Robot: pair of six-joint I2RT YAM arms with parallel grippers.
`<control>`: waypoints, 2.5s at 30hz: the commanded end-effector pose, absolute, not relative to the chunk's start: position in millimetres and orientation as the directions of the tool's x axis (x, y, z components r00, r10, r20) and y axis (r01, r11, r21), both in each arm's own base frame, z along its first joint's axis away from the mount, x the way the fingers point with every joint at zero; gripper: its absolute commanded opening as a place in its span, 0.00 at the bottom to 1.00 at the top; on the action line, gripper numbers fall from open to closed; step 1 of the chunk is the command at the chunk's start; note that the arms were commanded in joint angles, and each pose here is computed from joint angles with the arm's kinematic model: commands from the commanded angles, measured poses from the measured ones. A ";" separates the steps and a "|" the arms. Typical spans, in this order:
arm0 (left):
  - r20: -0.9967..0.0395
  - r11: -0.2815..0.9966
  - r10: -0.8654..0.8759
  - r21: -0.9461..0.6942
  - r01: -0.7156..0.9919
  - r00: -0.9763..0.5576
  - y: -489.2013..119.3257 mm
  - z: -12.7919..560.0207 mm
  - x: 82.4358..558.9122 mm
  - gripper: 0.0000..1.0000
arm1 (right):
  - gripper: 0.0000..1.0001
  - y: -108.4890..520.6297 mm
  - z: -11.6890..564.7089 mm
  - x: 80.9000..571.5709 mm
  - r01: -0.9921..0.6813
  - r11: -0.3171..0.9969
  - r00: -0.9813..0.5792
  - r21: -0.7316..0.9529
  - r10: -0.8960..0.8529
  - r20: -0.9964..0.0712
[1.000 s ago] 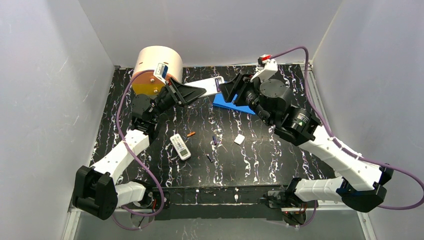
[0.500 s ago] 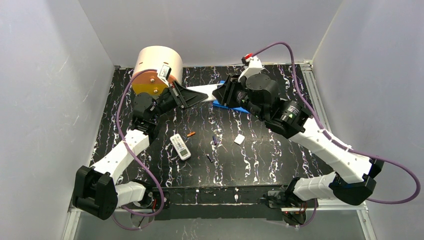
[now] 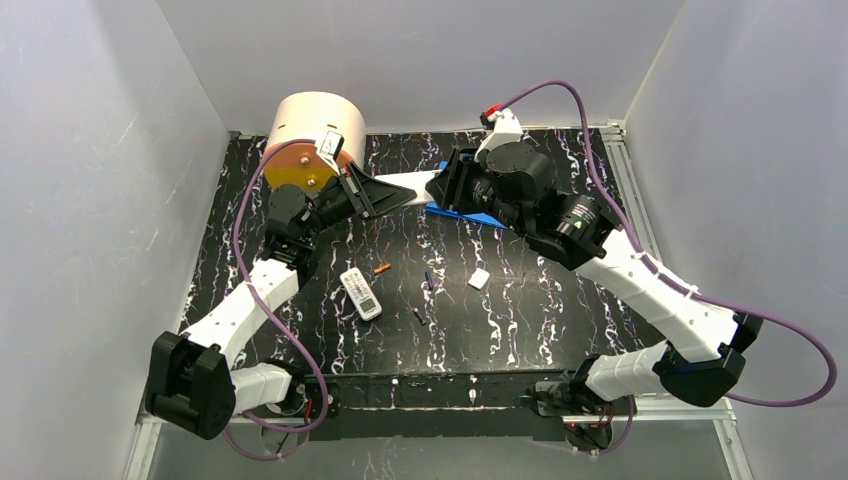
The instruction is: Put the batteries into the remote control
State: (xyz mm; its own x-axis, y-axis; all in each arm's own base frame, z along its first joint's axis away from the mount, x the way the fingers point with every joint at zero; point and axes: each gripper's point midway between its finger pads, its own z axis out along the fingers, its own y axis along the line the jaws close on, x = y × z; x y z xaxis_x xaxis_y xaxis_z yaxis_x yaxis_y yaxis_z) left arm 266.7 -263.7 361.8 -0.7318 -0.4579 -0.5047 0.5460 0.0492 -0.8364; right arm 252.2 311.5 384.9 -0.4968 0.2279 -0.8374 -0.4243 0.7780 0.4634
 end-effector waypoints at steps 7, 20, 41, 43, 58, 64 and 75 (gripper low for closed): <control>-0.575 -0.012 -0.404 -0.775 0.632 -0.712 -266.5 389.8 249.0 0.00 | 0.45 322.5 386.1 258.9 -0.477 0.728 -0.524 0.492 0.214 -0.824; -0.588 0.024 -0.390 -0.776 0.630 -0.709 -269.7 378.3 257.6 0.00 | 0.28 309.0 351.1 272.0 -0.453 0.804 -0.532 0.386 0.104 -0.840; -0.594 0.028 -0.376 -0.774 0.632 -0.711 -271.2 384.6 258.7 0.00 | 0.36 321.2 347.0 268.1 -0.436 0.612 -0.689 0.660 0.245 -0.682; -0.590 0.024 -0.372 -0.777 0.628 -0.716 -271.9 385.3 259.3 0.00 | 0.32 321.9 347.4 267.0 -0.440 0.588 -0.695 0.679 0.255 -0.672; -0.519 0.045 -0.396 -0.835 0.549 -0.757 -272.0 378.1 269.0 0.00 | 0.11 288.4 362.2 287.0 -0.450 0.694 -0.533 0.562 0.297 -0.793; -0.455 0.024 -0.404 -0.872 0.489 -0.793 -272.5 377.6 270.7 0.00 | 0.11 288.7 386.0 295.5 -0.495 0.679 -0.441 0.543 0.342 -0.830; -0.409 -0.007 -0.436 -0.889 0.457 -0.802 -271.1 390.8 273.2 0.00 | 0.14 294.7 386.9 298.6 -0.530 0.670 -0.419 0.519 0.325 -0.848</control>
State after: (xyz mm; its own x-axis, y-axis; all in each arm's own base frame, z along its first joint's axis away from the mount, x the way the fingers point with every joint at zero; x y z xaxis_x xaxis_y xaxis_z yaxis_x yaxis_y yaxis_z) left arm 281.6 -272.7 351.5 -0.8282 -0.4211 -0.3698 0.3841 0.0541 -0.9217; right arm 294.0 295.9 377.1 -0.4715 0.3213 -0.8213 -0.5014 0.6685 0.5493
